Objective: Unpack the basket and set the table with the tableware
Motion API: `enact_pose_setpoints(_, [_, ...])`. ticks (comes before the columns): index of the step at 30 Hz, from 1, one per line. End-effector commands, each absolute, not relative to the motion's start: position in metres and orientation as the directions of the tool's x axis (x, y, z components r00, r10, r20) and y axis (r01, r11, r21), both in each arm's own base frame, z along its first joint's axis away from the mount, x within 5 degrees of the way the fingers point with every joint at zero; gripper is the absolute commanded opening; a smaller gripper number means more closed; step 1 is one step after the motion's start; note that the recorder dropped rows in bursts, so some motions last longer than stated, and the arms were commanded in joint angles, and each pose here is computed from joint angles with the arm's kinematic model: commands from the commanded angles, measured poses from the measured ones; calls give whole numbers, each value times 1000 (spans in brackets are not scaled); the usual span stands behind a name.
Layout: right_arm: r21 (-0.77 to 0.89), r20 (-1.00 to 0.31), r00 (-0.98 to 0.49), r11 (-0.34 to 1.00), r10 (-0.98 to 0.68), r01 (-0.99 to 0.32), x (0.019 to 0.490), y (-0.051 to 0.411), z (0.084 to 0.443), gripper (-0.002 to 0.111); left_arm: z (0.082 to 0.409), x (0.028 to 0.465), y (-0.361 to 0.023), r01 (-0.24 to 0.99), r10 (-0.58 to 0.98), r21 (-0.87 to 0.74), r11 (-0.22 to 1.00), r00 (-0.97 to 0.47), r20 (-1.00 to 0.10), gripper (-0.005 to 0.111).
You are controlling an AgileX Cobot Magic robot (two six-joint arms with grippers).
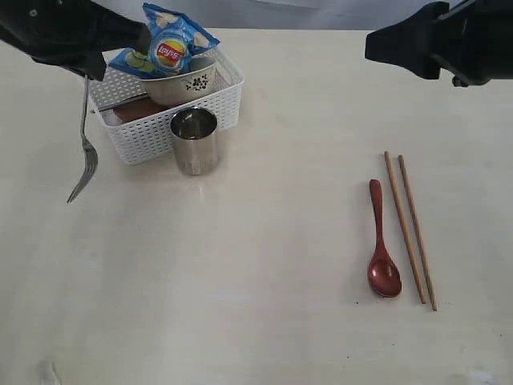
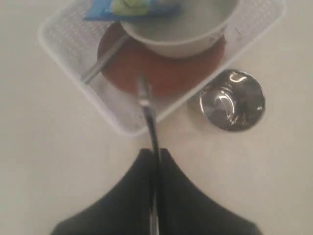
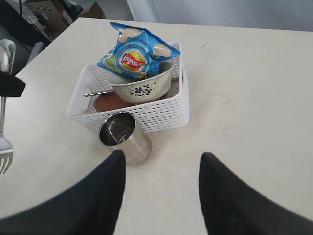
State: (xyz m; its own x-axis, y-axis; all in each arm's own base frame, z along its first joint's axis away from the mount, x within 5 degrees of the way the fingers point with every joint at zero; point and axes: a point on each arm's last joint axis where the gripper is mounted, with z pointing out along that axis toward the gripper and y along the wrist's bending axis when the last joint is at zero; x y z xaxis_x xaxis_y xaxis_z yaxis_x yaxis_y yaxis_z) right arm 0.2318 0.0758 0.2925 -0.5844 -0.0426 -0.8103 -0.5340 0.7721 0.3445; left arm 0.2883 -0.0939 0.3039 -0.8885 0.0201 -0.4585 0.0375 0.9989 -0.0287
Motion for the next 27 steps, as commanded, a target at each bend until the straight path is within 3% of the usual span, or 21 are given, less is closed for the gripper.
enact_pose_setpoints(1, [358, -805, -592, 768, -33, -530, 230, 75, 293, 45, 322, 258, -106, -92, -92, -22, 996, -891, -445, 0])
enact_pose_setpoints(8, [375, -795, -606, 756, -36, -537, 228, 76, 293, 45, 289, 226, -137, -103, -94, 2, 995, -913, -397, 0])
enact_pose_setpoints(13, [385, -777, -628, 762, -37, -521, 228, 76, 291, 45, 257, 218, -160, -113, -52, 124, 986, -907, -418, 0])
enact_pose_setpoints(27, [389, -774, -632, 757, -41, -525, 227, 76, 291, 45, 173, 261, -209, -84, 9, 307, 948, -957, -289, 0])
